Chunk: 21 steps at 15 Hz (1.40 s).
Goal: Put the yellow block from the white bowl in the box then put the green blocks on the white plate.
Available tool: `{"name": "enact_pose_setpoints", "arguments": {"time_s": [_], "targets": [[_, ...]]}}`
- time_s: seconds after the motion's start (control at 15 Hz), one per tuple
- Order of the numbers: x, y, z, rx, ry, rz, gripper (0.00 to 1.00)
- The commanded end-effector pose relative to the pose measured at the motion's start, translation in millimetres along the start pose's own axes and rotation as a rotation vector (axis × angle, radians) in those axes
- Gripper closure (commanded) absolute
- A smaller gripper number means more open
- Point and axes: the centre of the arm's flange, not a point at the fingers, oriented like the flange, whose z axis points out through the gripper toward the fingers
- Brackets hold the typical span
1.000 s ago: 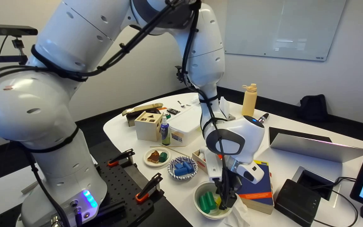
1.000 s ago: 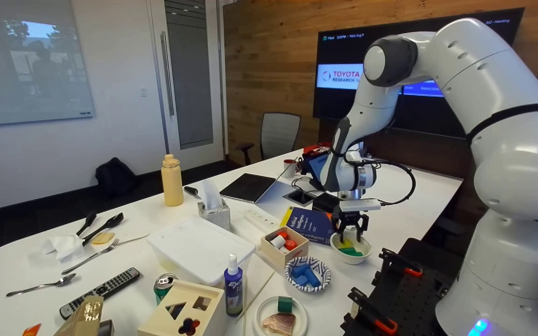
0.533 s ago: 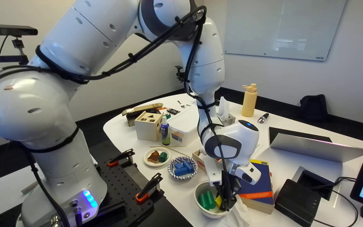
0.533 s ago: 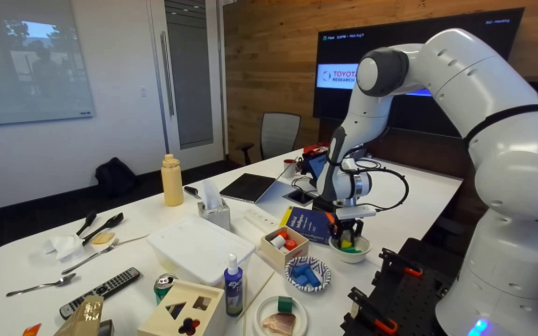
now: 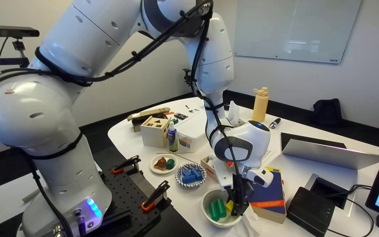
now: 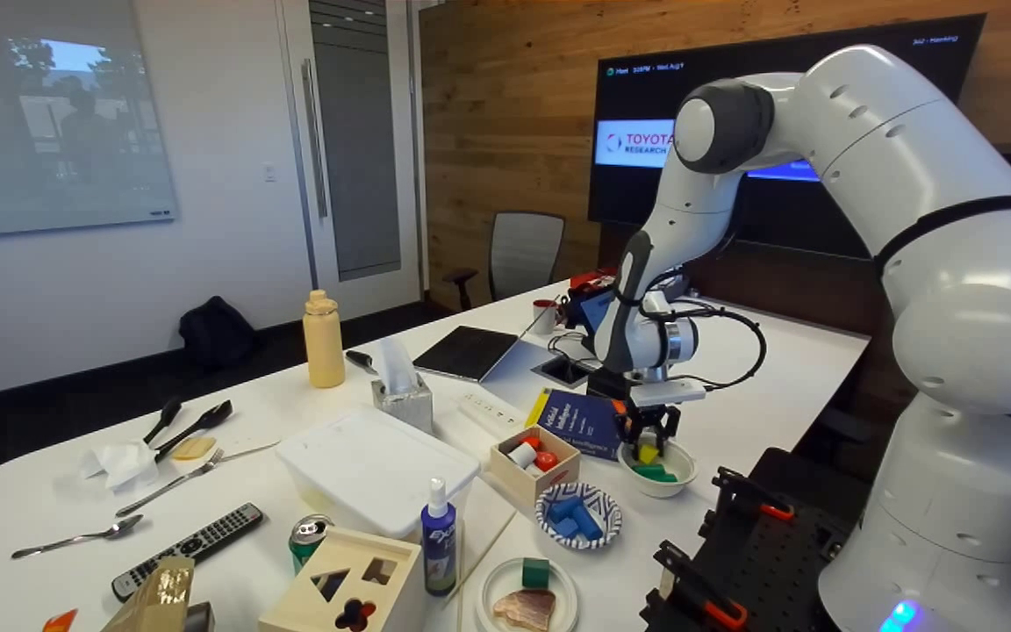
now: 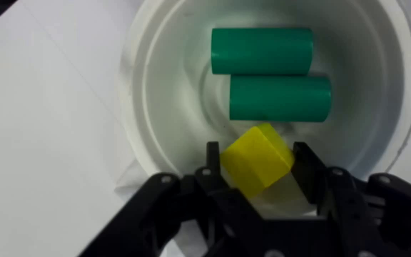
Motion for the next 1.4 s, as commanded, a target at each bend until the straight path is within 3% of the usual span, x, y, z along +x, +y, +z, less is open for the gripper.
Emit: {"name": "enact_pose_setpoints", "arguments": {"time_s": [0.0, 0.2, 0.53, 0.8, 1.07, 1.33], "targets": [[-25, -8, -63, 0.015, 0.043, -0.038, 0.72], [-30, -33, -97, 0.101, 0.097, -0.078, 0.72], [-28, -108, -134, 0.229, 0.167, -0.175, 0.72], [-28, -148, -122, 0.253, 0.187, -0.242, 0.72], [-14, -157, -97, 0.237, 0.232, -0.265, 0.72], [-4, -165, -70, 0.242, 0.178, -0.268, 0.72]]}}
